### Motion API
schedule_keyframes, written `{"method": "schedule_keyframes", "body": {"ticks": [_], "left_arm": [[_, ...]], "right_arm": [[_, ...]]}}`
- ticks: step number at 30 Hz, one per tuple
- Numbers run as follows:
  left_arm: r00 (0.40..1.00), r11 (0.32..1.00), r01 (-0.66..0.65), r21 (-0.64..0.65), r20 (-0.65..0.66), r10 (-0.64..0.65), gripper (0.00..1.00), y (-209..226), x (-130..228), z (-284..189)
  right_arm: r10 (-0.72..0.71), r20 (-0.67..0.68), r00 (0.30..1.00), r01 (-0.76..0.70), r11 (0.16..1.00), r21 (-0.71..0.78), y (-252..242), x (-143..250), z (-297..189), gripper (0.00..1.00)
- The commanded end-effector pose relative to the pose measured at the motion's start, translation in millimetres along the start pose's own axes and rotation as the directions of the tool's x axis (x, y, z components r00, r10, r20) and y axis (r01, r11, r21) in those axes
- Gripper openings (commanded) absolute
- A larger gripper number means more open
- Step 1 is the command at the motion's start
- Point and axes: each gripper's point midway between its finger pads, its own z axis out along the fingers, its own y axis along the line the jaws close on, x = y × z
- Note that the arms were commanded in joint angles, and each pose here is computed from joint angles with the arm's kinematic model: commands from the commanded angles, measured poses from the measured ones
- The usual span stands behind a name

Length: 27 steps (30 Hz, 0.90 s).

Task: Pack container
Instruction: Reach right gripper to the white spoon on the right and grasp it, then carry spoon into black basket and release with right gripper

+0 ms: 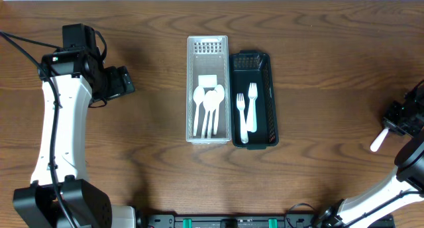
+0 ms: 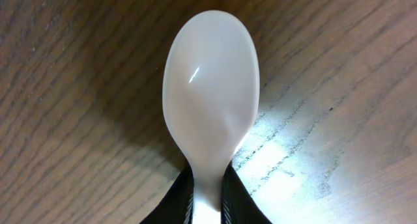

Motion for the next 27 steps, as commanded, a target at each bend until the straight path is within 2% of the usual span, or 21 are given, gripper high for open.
{"method": "schedule_keyframes", "body": {"ticks": [1,9,12,15,19,22,27], "left_arm": [[1.000,1.000,-0.017,-0.004,0.016,0.017,0.98,2.0,-2.8,-5.1],[1.000,1.000,-0.017,-0.004,0.017,0.017,0.98,2.0,-2.9,-5.1],[1.000,1.000,-0.017,-0.004,0.017,0.017,0.98,2.0,-2.9,-5.1],[1.000,1.000,-0.020,-0.004,0.017,0.021,0.98,2.0,-3.0,-5.1],[1.000,1.000,-0.020,-0.008,0.018,0.021,0.98,2.7,-3.2,-5.1],[1.000,1.000,-0.020,-0.008,0.018,0.020,0.98,2.7,-3.2,-5.1],[1.000,1.000,-0.020,-0.008,0.018,0.020,0.98,2.7,-3.2,-5.1]], "right_arm": [[0.014,-0.060,0.998,-0.015,1.000,-0.005,-0.4,11.9,19.0,0.01],[0.068,-0.113,0.991,-0.075,0.995,-0.065,18.3,18.2,6.5,0.01],[0.022,-0.124,0.992,-0.033,0.995,-0.089,36.3,16.8,-13.4,0.01],[-0.086,-0.098,0.991,0.077,0.993,-0.091,57.9,12.2,-45.9,0.01],[-0.205,0.022,0.979,0.206,0.974,-0.098,103.3,1.6,-108.3,0.01],[-0.308,0.159,0.938,0.327,0.938,-0.112,150.6,3.1,-163.4,0.01],[-0.401,0.343,0.849,0.474,0.866,-0.160,236.9,36.2,-234.1,0.01]]}}
